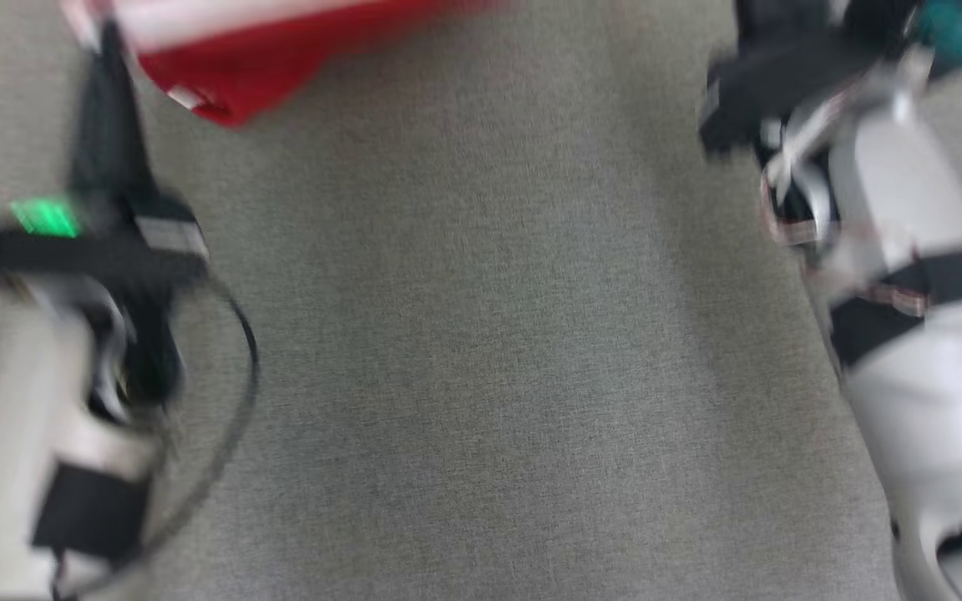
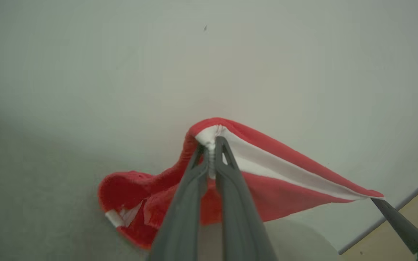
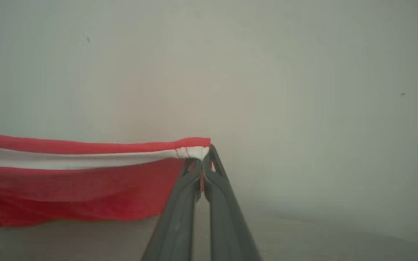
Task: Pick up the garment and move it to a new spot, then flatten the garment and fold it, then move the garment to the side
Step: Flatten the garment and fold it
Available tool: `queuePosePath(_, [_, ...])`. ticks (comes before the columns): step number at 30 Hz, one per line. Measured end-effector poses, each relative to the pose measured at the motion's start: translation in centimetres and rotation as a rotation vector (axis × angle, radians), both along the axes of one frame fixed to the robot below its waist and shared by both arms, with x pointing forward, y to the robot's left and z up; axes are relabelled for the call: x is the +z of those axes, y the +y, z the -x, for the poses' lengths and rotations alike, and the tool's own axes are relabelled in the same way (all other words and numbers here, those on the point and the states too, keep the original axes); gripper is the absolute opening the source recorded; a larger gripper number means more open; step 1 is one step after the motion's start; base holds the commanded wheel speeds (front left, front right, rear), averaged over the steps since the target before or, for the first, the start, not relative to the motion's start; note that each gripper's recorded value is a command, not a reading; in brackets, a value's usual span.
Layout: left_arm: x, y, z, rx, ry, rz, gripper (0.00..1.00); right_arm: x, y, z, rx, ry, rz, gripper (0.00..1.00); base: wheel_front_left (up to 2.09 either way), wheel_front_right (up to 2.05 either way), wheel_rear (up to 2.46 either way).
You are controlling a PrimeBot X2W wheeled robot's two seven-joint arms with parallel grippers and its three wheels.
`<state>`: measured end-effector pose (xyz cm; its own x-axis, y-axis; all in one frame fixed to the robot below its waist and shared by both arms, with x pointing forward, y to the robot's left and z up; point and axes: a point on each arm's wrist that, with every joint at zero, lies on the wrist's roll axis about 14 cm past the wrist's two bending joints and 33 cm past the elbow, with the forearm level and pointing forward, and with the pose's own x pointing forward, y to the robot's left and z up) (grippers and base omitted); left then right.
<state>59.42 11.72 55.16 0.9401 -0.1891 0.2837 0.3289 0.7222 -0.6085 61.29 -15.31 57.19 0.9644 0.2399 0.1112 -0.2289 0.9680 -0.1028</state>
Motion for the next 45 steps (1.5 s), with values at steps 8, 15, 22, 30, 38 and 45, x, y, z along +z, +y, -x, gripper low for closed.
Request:
queuePosePath(8, [-7.5,-1.7,7.8,-0.094,0.228,-0.036,0.0,-8.3,-5.0,7.6,-0.07,0.324,0.032,0.0,0.0,0.0,0.0])
queuePosePath(15, [-10.3,-3.9,14.9,-0.205,0.323,-0.173,0.0,-9.4,-5.7,16.0,-0.084,0.47,0.011,0.0,0.0,0.0,0.0])
queuePosePath(22, [-11.7,-3.4,19.5,-0.191,0.408,-0.216,0.0,-11.5,-4.9,23.3,-0.086,0.646,-0.003,0.0,0.0,0.0,0.0])
queuePosePath(30, [-15.2,-2.7,26.0,-0.246,0.591,-0.3,0.0,-13.0,-3.7,29.2,-0.078,0.825,-0.021,0.0,0.0,0.0,0.0])
queuePosePath(38, [-12.9,-2.7,25.9,-0.216,0.512,-0.272,0.0,-10.6,-3.4,27.5,-0.058,0.748,0.026,0.0,0.0,0.0,0.0])
queuePosePath(45, [-8.2,-3.7,21.8,-0.182,0.332,-0.22,0.0,-7.6,-2.7,21.4,-0.004,0.611,0.105,0.0,0.0,0.0,0.0])
